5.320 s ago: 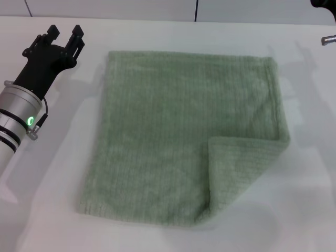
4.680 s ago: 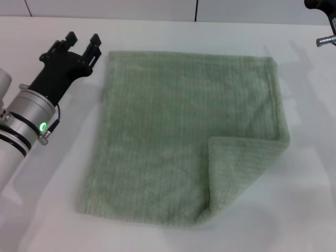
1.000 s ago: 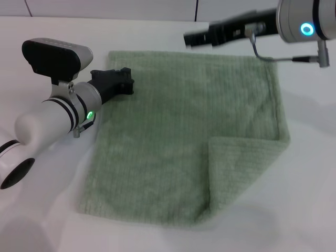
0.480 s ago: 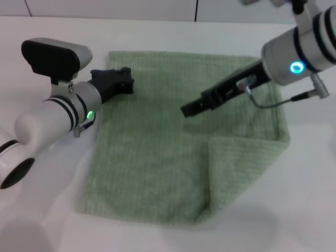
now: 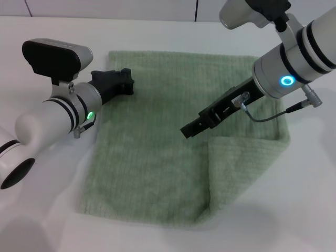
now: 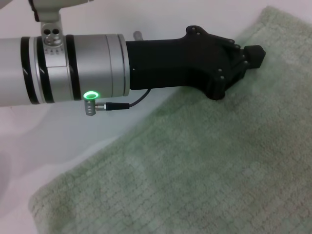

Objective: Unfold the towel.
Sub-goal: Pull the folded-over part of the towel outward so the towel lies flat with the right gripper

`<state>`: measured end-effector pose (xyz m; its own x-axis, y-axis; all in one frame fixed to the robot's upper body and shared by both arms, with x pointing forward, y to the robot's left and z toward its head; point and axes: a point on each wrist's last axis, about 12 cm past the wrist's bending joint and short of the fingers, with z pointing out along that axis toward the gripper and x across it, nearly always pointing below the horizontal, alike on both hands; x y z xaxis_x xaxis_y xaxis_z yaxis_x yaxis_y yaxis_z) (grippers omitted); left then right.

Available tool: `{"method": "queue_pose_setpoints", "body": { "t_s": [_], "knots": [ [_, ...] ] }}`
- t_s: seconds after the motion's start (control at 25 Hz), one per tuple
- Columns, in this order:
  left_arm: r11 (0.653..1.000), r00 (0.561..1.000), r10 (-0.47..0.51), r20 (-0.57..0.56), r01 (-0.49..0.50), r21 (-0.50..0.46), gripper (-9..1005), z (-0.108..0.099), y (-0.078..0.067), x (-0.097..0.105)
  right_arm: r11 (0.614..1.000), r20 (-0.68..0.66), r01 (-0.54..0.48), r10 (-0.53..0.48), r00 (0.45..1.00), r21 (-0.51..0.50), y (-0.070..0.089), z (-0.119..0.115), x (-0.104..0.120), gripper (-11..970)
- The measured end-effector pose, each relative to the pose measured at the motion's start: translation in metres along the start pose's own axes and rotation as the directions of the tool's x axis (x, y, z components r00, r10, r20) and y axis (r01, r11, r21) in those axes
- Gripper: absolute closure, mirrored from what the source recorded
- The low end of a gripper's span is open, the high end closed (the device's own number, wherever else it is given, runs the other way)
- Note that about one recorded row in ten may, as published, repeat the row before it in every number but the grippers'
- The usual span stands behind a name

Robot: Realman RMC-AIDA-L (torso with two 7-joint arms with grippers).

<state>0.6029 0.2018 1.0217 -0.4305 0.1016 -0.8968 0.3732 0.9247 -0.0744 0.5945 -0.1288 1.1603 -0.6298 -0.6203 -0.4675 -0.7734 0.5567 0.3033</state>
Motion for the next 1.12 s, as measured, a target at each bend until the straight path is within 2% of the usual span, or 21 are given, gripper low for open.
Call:
{"method": "queue_pose_setpoints", "body": {
  "t_s": [0.88,1.12],
  "knots": [
    [1.0,1.0,-0.009,-0.016,0.008,-0.008,998,-0.002,0.001,0.004,1.0,-0.078,0.013,-0.013,0.997,0.006,0.001,0.018,0.009,258],
    [1.0,1.0,-0.013,-0.012,0.013,-0.004,998,-0.002,0.0,0.005,0.999,-0.097,0.016,-0.012,0.995,0.033,-0.002,0.021,0.012,258]
  ]
}}
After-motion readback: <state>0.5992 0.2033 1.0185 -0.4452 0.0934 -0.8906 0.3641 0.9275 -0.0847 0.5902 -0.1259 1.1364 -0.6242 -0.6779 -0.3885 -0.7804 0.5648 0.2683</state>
